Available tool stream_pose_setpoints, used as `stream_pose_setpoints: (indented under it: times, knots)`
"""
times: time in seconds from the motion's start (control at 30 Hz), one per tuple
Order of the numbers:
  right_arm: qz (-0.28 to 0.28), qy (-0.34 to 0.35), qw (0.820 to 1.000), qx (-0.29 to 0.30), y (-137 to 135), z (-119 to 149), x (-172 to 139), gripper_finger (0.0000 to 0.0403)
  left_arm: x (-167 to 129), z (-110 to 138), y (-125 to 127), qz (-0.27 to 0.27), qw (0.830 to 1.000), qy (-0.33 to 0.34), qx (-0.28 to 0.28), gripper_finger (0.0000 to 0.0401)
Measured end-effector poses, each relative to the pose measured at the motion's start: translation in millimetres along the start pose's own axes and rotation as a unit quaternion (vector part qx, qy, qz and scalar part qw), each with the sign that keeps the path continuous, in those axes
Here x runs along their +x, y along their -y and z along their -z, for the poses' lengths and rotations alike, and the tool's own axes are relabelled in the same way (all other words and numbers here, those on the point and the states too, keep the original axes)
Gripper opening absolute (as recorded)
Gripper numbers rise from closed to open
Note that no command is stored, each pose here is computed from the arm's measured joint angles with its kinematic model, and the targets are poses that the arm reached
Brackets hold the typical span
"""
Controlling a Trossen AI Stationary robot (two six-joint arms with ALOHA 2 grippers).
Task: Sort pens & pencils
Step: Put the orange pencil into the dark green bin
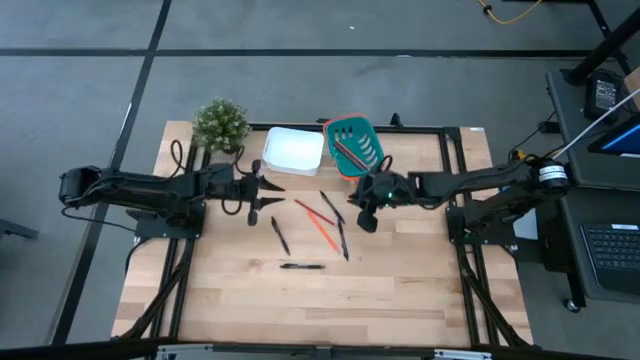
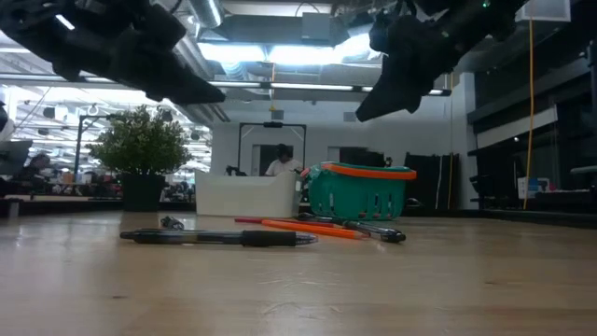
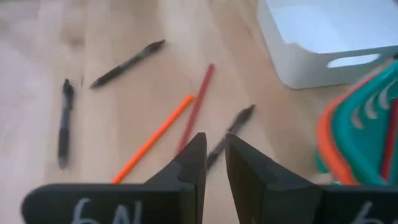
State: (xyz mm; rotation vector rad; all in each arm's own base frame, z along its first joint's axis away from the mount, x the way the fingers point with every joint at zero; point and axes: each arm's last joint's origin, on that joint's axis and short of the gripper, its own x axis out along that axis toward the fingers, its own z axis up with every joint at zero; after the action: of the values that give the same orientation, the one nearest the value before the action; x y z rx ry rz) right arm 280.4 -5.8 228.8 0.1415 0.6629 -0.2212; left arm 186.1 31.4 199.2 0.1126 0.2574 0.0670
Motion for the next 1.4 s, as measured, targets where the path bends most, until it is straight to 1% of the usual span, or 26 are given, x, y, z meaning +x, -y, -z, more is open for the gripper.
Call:
stream_pose_setpoints:
  times: [0.1, 0.23, 0.37, 0.43, 0.53, 0.63, 0.7, 0.8, 0.93, 1.13, 1.27, 1.4]
  knots:
    - [0.008, -0.008, 1.000, 0.010, -15, 7, 5, 0.0062, -2, -2, 7, -0.005, 1.000, 0.002, 0.002, 0.0112]
    - [-0.006, -0.031, 0.999, 0.010, -36, 10, 19, 0.0062, -2, -1, 13, -0.005, 1.000, -0.007, 0.006, 0.0112]
    - [-0.016, -0.042, 0.999, -0.003, -53, 3, 36, 0.0062, -2, -1, 17, -0.001, 1.000, -0.011, 0.009, 0.0112]
    - [-0.018, -0.064, 0.998, -0.006, -58, -1, 43, 0.0062, -2, 0, 19, 0.004, 1.000, -0.015, 0.010, 0.0112]
    - [-0.033, -0.103, 0.994, 0.006, -65, -8, 54, 0.0062, -2, 1, 22, 0.008, 1.000, -0.023, 0.011, 0.0112]
    - [-0.032, -0.137, 0.990, 0.005, -71, -16, 64, 0.0062, -2, 3, 22, 0.000, 0.999, -0.033, 0.013, 0.0112]
    - [-0.024, -0.160, 0.987, -0.003, -74, -22, 68, 0.0062, -2, 3, 23, 0.000, 0.999, -0.033, 0.014, 0.0112]
    - [-0.025, -0.169, 0.985, -0.027, -78, -30, 74, 0.0062, -2, 3, 24, 0.004, 0.999, -0.033, 0.016, 0.0112]
    - [-0.031, -0.161, 0.985, -0.050, -82, -37, 82, 0.0062, -2, 4, 25, 0.006, 0.999, -0.040, 0.017, 0.0112]
    - [-0.055, -0.164, 0.984, -0.036, -78, -41, 88, 0.0062, -2, 6, 25, 0.008, 0.999, -0.049, 0.023, 0.0112]
    - [-0.065, -0.178, 0.982, 0.006, -73, -41, 91, 0.0062, -2, 6, 25, 0.009, 0.998, -0.049, 0.036, 0.0112]
    - [-0.063, -0.185, 0.981, 0.013, -72, -38, 96, 0.0062, -2, 6, 25, 0.009, 0.998, -0.048, 0.044, 0.0112]
